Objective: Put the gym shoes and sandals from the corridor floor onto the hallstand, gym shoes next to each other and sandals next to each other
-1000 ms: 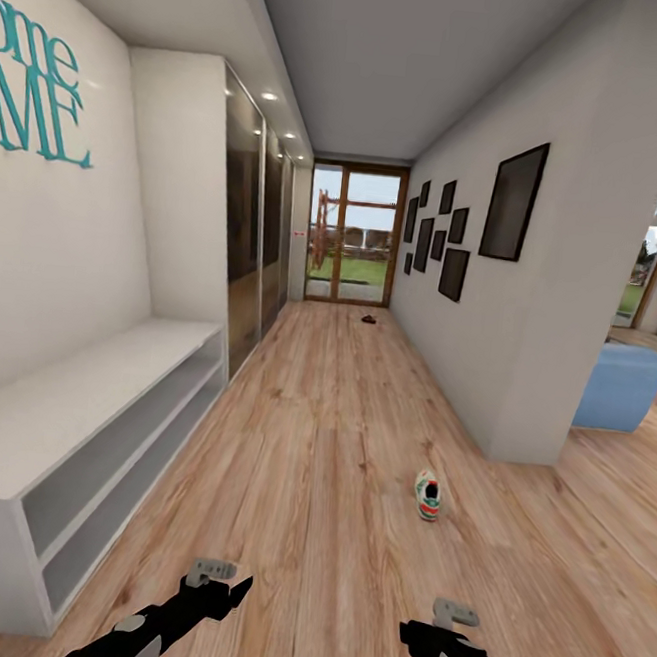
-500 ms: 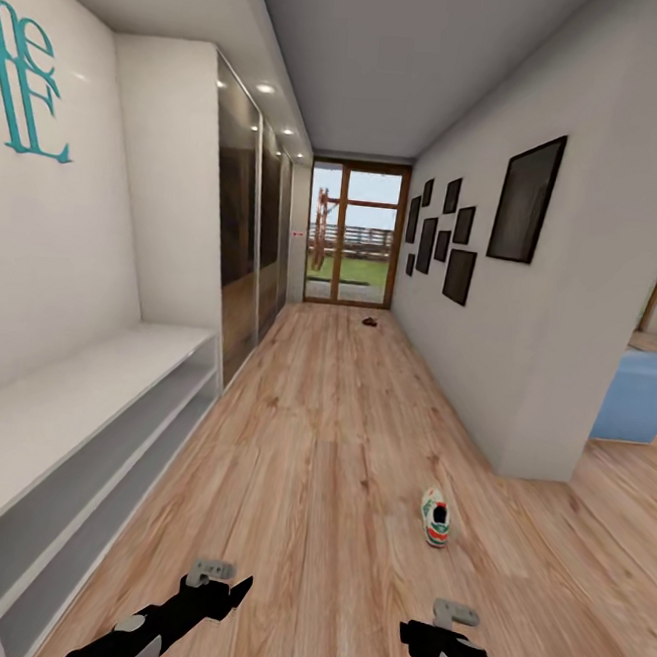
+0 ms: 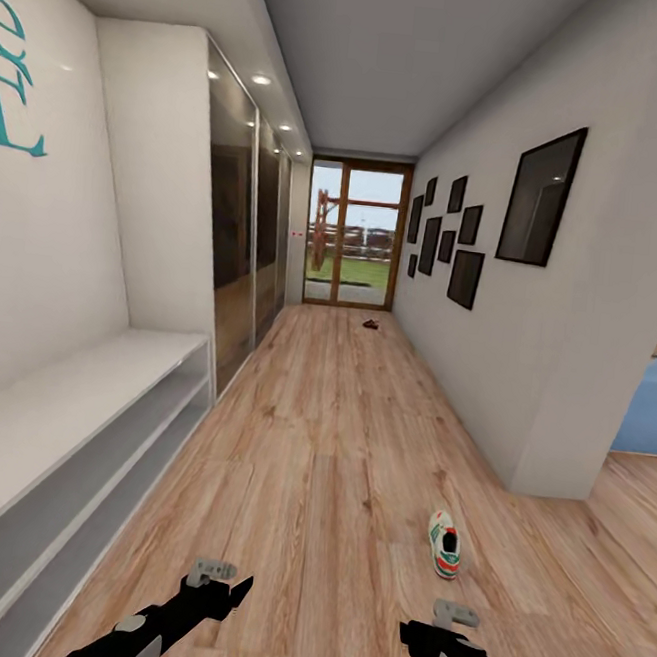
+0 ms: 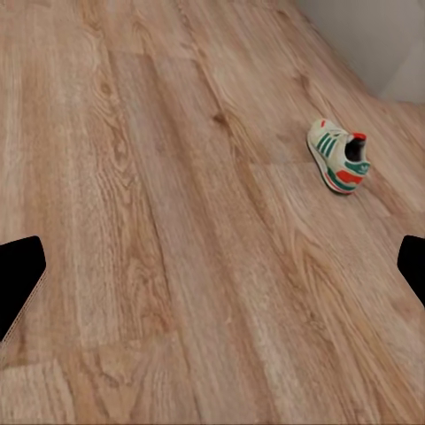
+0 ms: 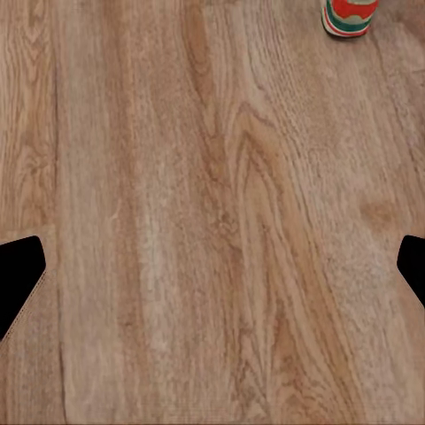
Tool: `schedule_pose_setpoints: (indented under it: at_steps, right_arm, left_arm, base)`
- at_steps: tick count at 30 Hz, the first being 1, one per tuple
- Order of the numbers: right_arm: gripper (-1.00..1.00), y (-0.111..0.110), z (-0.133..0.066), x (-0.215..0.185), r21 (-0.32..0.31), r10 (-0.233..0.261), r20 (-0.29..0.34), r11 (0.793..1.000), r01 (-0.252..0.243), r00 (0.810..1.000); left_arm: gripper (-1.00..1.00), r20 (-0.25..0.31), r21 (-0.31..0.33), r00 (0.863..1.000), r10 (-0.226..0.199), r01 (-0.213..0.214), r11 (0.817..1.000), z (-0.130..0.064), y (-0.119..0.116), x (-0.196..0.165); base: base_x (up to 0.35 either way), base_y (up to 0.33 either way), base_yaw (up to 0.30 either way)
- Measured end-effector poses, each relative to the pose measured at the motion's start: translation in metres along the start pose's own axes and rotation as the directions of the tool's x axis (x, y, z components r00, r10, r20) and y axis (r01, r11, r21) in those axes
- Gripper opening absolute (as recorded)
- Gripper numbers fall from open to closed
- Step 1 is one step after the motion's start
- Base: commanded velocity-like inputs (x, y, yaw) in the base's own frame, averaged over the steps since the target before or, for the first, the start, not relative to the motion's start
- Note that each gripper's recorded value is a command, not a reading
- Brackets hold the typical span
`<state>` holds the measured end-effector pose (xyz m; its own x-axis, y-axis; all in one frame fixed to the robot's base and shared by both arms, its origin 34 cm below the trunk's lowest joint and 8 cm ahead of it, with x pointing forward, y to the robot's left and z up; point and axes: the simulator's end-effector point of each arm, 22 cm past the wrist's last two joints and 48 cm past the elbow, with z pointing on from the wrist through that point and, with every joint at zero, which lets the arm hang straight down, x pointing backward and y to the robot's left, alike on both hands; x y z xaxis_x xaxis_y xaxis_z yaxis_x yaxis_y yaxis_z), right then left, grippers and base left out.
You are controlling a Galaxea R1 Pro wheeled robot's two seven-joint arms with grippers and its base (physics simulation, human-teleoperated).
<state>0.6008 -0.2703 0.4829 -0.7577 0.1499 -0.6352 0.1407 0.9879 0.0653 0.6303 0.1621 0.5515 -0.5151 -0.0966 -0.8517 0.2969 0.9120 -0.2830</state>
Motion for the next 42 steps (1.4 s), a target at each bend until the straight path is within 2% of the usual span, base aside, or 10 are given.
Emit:
schedule_pose_setpoints:
  at_steps: [42]
  right_arm:
    - [1.00, 0.0000, 0.0000, 0.0001, 0.000, 0.000, 0.000, 1.000, 0.000, 1.000]
  left_arm:
    - [1.00, -0.001, 0.001, 1.000, -0.003, 0.003, 1.000, 0.0002, -0.0010, 0.0006]
  base:
    - [0.349, 0.000, 0.000]
